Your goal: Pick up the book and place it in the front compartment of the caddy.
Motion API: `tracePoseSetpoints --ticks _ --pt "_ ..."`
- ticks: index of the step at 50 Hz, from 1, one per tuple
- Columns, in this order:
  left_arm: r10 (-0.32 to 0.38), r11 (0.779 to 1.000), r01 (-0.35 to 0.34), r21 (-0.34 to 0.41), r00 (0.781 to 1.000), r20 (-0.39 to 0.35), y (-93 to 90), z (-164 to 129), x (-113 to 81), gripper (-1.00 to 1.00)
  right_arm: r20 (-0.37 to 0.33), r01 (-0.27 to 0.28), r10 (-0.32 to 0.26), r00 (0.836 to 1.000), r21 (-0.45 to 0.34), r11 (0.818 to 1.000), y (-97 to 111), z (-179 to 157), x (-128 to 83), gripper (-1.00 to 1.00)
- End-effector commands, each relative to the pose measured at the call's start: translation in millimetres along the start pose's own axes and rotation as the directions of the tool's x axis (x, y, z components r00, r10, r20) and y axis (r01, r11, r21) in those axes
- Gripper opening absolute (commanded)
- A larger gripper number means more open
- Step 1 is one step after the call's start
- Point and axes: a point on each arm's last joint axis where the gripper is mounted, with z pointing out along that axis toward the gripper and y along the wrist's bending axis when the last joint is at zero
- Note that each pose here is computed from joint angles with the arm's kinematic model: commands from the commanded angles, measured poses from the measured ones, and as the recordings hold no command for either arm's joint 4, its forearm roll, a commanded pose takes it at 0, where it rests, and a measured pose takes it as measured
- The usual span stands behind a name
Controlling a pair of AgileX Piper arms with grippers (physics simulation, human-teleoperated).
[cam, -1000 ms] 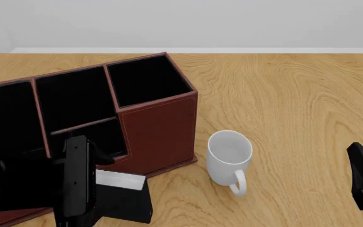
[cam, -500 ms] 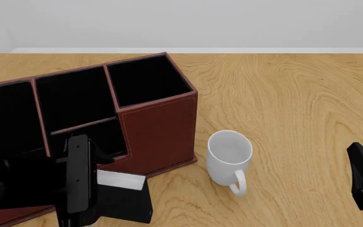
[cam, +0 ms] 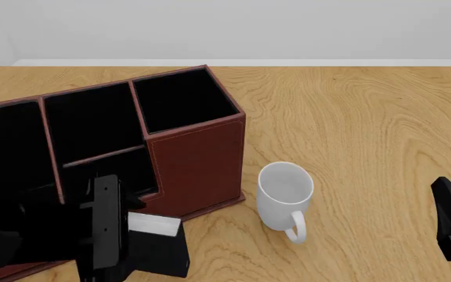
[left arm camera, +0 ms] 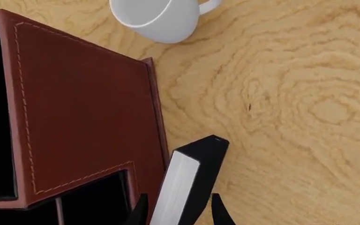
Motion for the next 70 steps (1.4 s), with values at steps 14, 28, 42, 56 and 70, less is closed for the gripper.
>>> tracePoseSetpoints --ticks 14,28,42,56,70 --pt "0.018 1.000 -0.019 0.008 0.995 0.103 -13.8 -17.1 -12.6 -1.00 0.000 0.000 0.000 1.000 0.000 1.000 0.0 0.0 0.0 1.00" --pt "0.003 0.999 -0.011 0.040 0.985 0.174 -21.0 -46.8 -25.1 -1.00 0.000 0.000 0.000 1.000 0.000 1.000 0.0 0.0 0.0 1.00" --pt "-0.012 0.999 0.003 0.045 0.979 0.201 -19.2 -67.0 -29.4 -1.00 0.000 0.000 0.000 1.000 0.000 1.000 0.0 0.0 0.0 1.00" --pt "0.022 1.000 -0.022 -0.002 0.973 0.231 -13.7 -80.3 -28.1 -1.00 0.000 0.000 0.000 1.000 0.000 1.000 0.0 0.0 0.0 1.00" --pt "0.109 0.992 -0.087 -0.087 0.951 0.290 -2.6 -127.2 -30.9 -1.00 0.000 0.000 0.000 1.000 0.000 1.000 0.0 0.0 0.0 1.00"
